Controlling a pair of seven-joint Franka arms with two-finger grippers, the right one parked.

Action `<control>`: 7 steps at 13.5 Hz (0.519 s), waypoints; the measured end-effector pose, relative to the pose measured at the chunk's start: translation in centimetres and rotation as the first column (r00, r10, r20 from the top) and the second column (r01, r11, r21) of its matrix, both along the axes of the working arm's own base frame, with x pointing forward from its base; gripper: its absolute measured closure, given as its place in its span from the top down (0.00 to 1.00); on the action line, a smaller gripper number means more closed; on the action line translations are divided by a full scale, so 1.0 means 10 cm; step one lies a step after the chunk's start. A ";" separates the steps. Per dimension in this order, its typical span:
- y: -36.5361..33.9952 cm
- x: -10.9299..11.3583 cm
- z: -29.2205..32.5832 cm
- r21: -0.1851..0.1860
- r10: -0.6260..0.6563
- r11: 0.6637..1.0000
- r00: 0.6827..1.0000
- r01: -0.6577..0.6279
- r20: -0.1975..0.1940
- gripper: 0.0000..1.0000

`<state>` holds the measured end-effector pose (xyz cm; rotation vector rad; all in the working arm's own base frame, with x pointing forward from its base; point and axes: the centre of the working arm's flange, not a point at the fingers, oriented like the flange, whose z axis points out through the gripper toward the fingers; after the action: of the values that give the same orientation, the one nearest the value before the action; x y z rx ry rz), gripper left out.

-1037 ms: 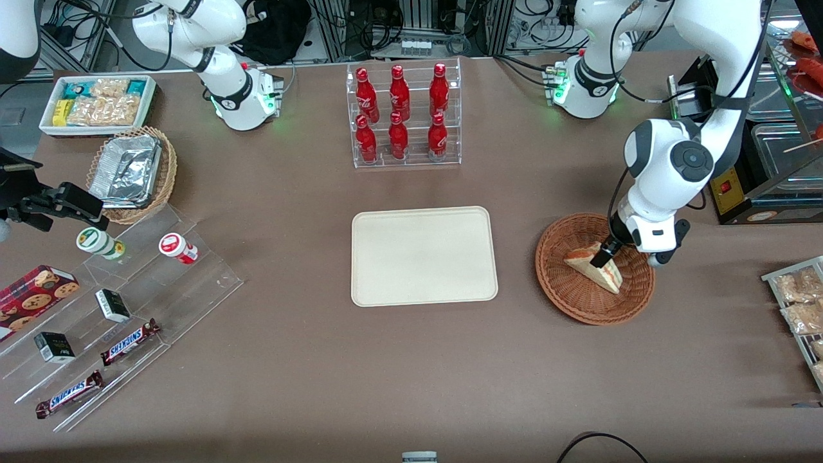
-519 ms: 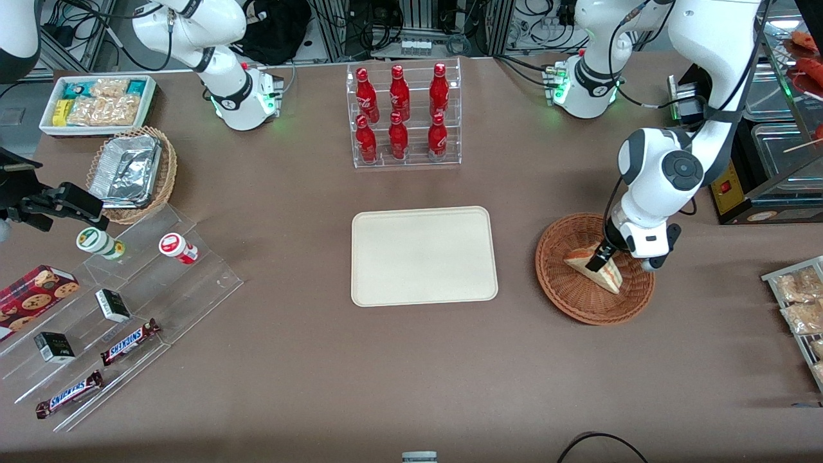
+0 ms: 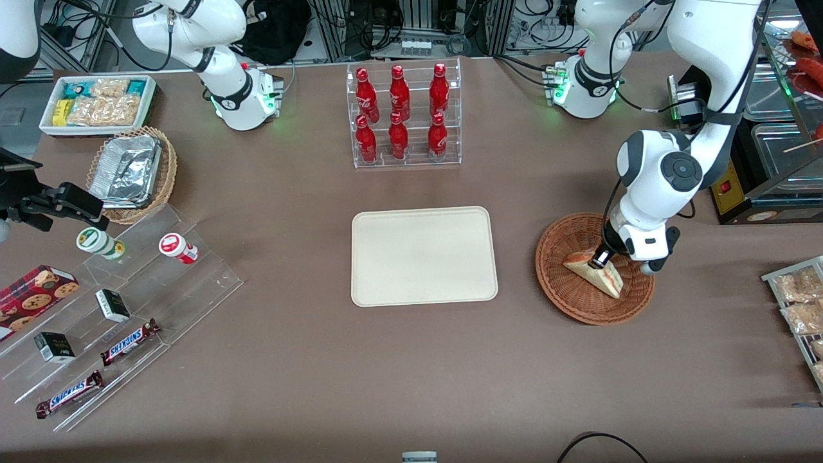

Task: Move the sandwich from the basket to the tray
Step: 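Lift the sandwich out of the basket with the left gripper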

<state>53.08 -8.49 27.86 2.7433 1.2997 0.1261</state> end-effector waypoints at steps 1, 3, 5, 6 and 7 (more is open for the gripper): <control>0.00 0.01 0.13 0.004 -0.002 1.000 1.000 0.002 -0.004 0.17; -0.05 0.02 0.54 0.020 -0.016 1.000 1.000 0.016 -0.020 0.17; -0.30 0.02 1.09 0.043 -0.066 0.997 0.995 0.070 -0.074 0.17; -0.49 0.00 1.36 0.060 -0.107 0.992 0.989 0.114 -0.103 0.17; -0.72 -0.02 1.57 0.088 -0.158 0.982 0.980 0.169 -0.123 0.17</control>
<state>52.84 -15.66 43.60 2.9676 1.1138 0.0188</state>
